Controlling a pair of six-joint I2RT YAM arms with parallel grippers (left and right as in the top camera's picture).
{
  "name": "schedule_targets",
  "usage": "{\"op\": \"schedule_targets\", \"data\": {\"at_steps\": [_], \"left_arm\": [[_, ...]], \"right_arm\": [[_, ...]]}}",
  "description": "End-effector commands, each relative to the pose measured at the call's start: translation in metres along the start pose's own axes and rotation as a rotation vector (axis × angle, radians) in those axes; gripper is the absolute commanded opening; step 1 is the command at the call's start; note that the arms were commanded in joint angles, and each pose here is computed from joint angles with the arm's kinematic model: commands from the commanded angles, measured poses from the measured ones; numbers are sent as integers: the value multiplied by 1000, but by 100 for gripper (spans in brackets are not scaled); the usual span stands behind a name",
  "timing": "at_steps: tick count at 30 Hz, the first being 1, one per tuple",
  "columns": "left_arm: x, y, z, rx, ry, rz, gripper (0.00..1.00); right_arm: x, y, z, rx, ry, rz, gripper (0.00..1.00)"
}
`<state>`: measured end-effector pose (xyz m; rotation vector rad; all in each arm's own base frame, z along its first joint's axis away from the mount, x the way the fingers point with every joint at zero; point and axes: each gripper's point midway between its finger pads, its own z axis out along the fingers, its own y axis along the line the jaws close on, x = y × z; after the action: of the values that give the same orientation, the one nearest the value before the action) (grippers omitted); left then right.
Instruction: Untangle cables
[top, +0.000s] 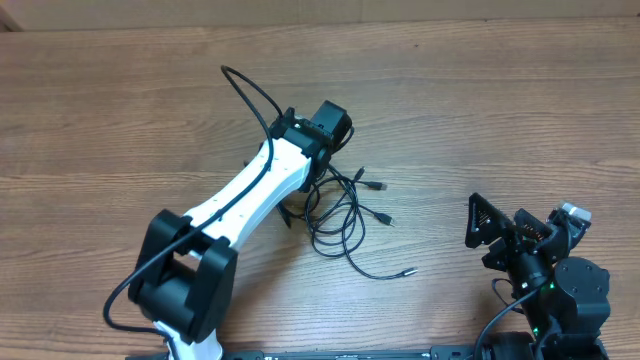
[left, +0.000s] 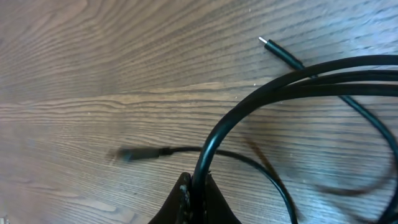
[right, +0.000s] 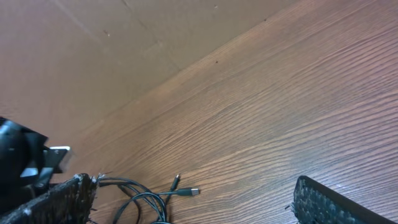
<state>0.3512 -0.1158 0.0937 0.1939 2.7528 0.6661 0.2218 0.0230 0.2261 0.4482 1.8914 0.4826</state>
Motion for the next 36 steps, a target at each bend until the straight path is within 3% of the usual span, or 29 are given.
{"op": "schedule_targets", "data": {"at_steps": [1, 2, 5, 7, 8, 14, 21, 24, 36], "left_arm": [[1, -1, 11, -22, 26, -10, 6], [2, -2, 13, -16, 32, -8, 14], [3, -6, 14, 0, 43, -7, 72], [3, -8, 14, 10, 44, -9, 97], [4, -9, 14, 18, 48, 0, 100], [9, -25, 13, 113, 74, 110, 100], [19, -85, -7, 491, 90, 324, 100], [22, -99, -15, 587, 81, 375, 99], [30, -110, 3, 585, 132, 393, 88]], "right_arm": [[-7, 2, -4, -3, -27, -1, 100], [-7, 2, -4, -3, -27, -1, 100], [-7, 2, -4, -3, -27, -1, 100], [-7, 2, -4, -3, -27, -1, 100], [-7, 2, -4, -3, -27, -1, 100], [-7, 2, -4, -3, -27, -1, 100], [-7, 2, -4, -3, -27, -1, 100], [-7, 2, -4, -3, -27, -1, 100], [-6, 2, -4, -2, -25, -1, 100]]}}
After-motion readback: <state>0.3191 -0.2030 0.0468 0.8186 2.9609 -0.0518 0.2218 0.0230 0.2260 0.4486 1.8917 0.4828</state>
